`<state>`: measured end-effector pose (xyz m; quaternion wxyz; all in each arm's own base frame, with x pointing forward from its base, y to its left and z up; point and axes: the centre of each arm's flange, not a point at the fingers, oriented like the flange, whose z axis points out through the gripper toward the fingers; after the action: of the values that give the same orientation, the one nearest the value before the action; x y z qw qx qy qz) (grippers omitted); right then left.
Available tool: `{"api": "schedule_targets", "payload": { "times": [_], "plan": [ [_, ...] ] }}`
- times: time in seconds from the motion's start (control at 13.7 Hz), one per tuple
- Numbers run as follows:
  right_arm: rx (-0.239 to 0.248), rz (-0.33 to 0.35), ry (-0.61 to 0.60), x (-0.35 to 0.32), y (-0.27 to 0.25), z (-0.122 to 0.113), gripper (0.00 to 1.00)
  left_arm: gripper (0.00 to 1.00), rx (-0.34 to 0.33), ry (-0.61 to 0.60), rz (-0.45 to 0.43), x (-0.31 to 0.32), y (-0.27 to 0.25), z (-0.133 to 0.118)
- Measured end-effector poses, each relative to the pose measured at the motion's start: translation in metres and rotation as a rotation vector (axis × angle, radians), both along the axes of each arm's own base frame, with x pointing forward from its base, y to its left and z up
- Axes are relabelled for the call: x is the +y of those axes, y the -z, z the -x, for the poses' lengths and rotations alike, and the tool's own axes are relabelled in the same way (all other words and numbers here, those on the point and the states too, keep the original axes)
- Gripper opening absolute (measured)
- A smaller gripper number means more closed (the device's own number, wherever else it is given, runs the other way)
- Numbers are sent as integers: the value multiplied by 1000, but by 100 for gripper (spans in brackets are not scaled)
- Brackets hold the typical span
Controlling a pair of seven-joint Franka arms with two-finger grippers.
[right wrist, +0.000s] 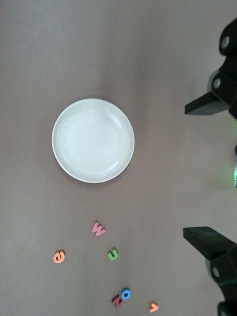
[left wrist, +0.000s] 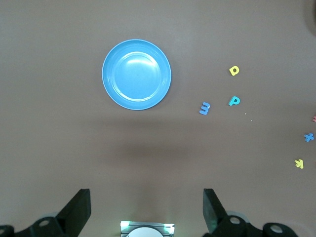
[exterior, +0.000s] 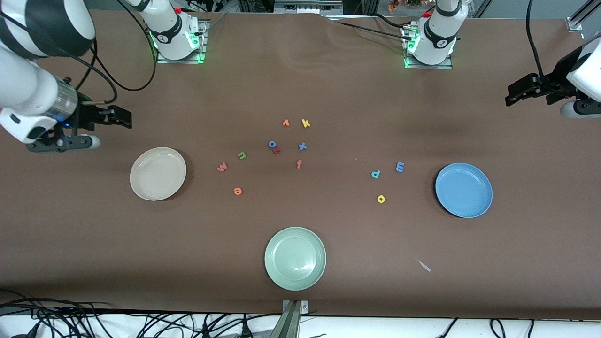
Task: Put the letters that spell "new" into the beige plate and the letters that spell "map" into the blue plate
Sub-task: 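Reach the right gripper to the pink w and grasp it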
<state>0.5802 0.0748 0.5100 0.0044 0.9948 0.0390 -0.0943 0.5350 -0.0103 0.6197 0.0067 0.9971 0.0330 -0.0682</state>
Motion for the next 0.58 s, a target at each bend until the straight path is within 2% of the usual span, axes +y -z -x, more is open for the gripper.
{"api": "schedule_targets", "payload": {
  "times": [0.29,0.58],
  "plan": [
    [31,12,82,27,46,-15,100,100,0,0,0,0,0,0],
    [-12,51,319,75,80,-22,100,100,0,0,0,0,0,0]
  ]
}}
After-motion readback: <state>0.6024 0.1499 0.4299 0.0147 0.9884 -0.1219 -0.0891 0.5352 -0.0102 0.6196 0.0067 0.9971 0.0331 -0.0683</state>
